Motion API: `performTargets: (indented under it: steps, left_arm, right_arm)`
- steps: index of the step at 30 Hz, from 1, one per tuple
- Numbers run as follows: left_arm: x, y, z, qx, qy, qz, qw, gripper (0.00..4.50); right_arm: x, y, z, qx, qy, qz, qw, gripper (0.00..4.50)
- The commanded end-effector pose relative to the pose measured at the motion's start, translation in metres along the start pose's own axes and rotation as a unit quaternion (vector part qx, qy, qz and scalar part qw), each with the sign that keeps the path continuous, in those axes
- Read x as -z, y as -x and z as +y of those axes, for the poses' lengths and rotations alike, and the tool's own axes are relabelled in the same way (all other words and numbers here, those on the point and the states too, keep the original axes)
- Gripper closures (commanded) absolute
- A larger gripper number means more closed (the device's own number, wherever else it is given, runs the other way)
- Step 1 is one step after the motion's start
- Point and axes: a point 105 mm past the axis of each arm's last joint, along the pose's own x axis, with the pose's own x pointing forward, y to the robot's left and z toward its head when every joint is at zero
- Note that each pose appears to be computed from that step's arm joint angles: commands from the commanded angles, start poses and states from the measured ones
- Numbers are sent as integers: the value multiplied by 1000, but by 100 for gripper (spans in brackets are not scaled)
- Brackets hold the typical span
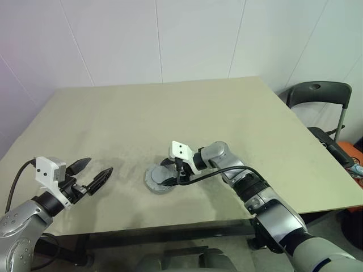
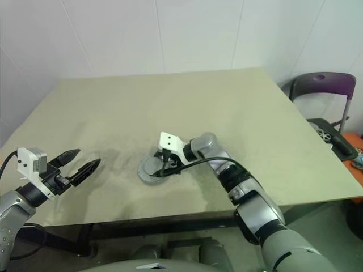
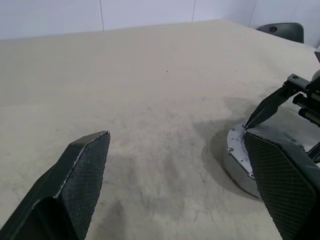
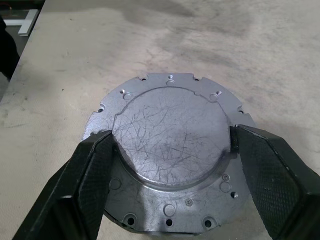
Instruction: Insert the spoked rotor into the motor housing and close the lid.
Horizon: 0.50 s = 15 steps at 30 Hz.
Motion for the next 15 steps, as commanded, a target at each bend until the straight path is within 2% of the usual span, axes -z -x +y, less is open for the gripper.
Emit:
performTargets:
  steps: [1, 6, 7, 9, 12, 15]
  left_arm:
    - [-12, -1, -2, 6, -18, -18, 1000, 0]
    - [-9, -11, -5, 15, 6, -17, 1000, 0]
    - [-8, -13, -4, 11, 11, -15, 1000, 18]
    - [-3, -18, -8, 21, 11, 1, 1000, 61]
    - [5, -27, -15, 34, -6, 19, 999, 162]
    - [24, -38, -22, 56, -28, 53, 997, 262]
  right_arm:
    - [15, 7, -6, 15, -3, 37, 999, 104]
    - [14, 6, -5, 13, -5, 34, 999, 104]
    - [15, 5, -5, 13, -5, 34, 999, 104]
    - [15, 6, -5, 14, -5, 35, 999, 104]
    - [15, 6, -5, 14, -5, 35, 999, 104]
    - [15, 5, -5, 13, -5, 35, 999, 104]
